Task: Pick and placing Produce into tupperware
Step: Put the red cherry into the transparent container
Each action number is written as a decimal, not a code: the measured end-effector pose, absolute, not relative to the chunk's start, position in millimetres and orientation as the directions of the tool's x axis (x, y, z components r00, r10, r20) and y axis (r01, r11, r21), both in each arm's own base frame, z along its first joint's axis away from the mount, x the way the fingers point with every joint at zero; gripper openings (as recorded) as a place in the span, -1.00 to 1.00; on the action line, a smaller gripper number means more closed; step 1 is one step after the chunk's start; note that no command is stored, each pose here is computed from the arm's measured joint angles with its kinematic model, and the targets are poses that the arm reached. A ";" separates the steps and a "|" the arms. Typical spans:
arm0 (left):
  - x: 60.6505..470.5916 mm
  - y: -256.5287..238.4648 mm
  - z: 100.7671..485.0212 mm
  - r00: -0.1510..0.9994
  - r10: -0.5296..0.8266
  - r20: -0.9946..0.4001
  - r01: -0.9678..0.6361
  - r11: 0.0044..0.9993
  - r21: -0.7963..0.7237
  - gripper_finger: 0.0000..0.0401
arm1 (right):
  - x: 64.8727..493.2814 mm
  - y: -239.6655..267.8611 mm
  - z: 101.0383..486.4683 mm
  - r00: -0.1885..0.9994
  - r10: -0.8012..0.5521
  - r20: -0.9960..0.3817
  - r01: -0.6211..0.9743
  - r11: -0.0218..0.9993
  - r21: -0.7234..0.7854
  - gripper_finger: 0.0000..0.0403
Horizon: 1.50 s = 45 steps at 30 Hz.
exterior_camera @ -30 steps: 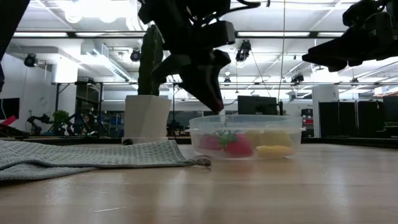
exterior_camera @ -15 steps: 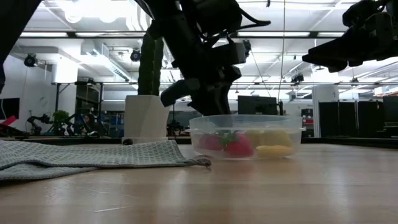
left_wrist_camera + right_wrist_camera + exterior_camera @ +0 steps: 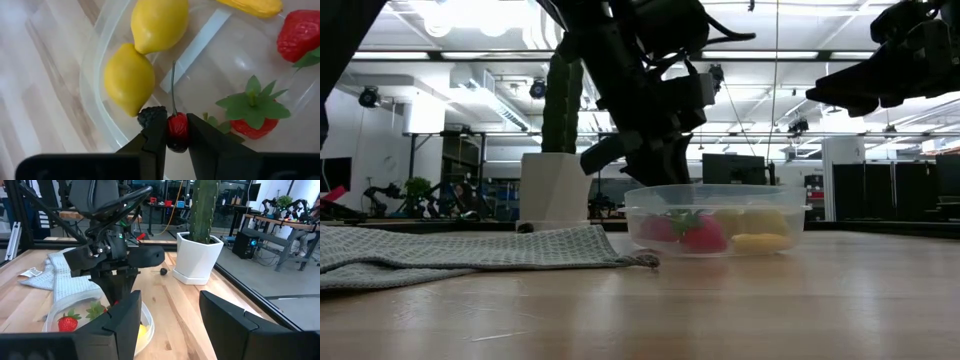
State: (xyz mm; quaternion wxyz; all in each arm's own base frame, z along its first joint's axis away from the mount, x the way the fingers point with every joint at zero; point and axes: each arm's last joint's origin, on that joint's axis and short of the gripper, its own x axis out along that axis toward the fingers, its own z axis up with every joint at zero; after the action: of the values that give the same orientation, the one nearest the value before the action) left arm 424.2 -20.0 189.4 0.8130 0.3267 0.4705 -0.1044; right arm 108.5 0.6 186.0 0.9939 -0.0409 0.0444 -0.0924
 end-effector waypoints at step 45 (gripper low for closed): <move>424.3 -36.0 191.1 0.555 0.191 -0.810 0.466 0.735 0.492 -0.21 | 108.5 0.6 185.5 0.979 -0.187 -0.086 0.180 0.980 -0.084 -0.04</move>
State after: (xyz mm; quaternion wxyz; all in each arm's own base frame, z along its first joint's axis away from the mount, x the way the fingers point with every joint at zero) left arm 424.3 -36.0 191.1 0.8077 0.3538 0.4639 -0.0853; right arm 108.5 0.6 185.5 0.9939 -0.0378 0.0468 -0.0924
